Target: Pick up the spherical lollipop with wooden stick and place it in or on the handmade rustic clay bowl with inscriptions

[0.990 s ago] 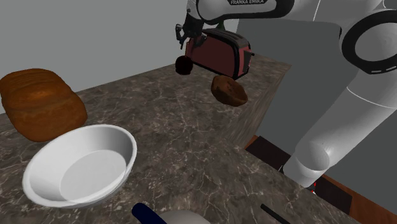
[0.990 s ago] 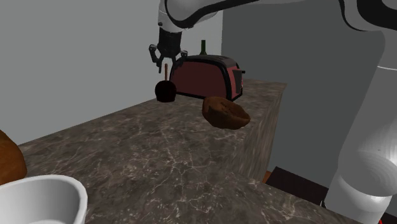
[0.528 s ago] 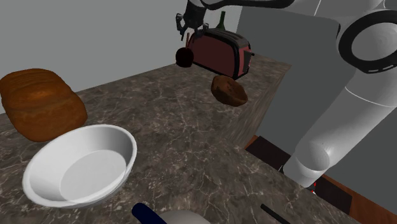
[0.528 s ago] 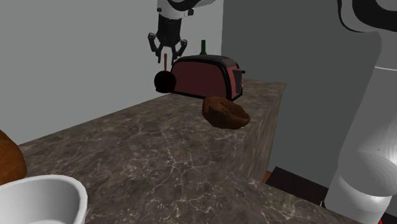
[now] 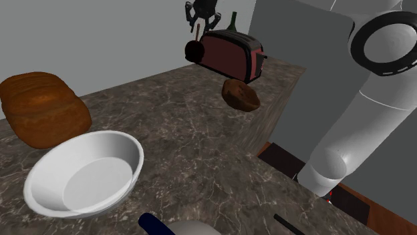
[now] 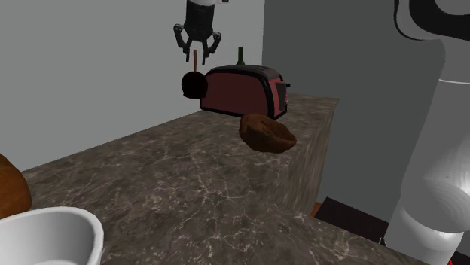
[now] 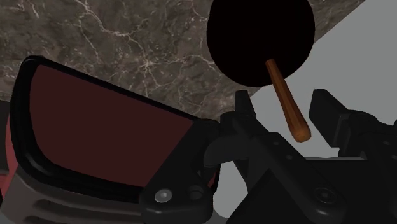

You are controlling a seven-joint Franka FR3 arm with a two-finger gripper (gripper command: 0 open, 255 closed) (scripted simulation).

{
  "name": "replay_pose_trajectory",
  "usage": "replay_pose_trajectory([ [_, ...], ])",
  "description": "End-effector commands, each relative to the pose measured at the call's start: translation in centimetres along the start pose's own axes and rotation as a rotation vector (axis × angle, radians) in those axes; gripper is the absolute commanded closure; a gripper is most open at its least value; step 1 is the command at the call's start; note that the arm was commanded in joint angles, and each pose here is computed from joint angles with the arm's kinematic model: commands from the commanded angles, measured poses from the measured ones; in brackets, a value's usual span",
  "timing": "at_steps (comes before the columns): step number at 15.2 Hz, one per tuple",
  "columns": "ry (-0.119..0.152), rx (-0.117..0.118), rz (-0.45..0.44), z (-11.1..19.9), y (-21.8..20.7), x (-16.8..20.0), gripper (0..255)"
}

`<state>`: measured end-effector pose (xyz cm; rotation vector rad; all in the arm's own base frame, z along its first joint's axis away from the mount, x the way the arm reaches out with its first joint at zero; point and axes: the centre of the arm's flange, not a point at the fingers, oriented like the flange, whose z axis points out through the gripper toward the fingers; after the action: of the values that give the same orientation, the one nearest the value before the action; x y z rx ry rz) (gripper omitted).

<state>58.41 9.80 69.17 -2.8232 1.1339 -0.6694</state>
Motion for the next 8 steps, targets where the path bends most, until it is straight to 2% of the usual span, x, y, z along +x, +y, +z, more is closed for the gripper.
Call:
replay_pose_trajectory([
  [1,0.000,0.000,0.000,-1.0,1.0,-0.3,255],
  [8,0.000,0.000,0.000,-5.6,8.5,-3.0,255],
])
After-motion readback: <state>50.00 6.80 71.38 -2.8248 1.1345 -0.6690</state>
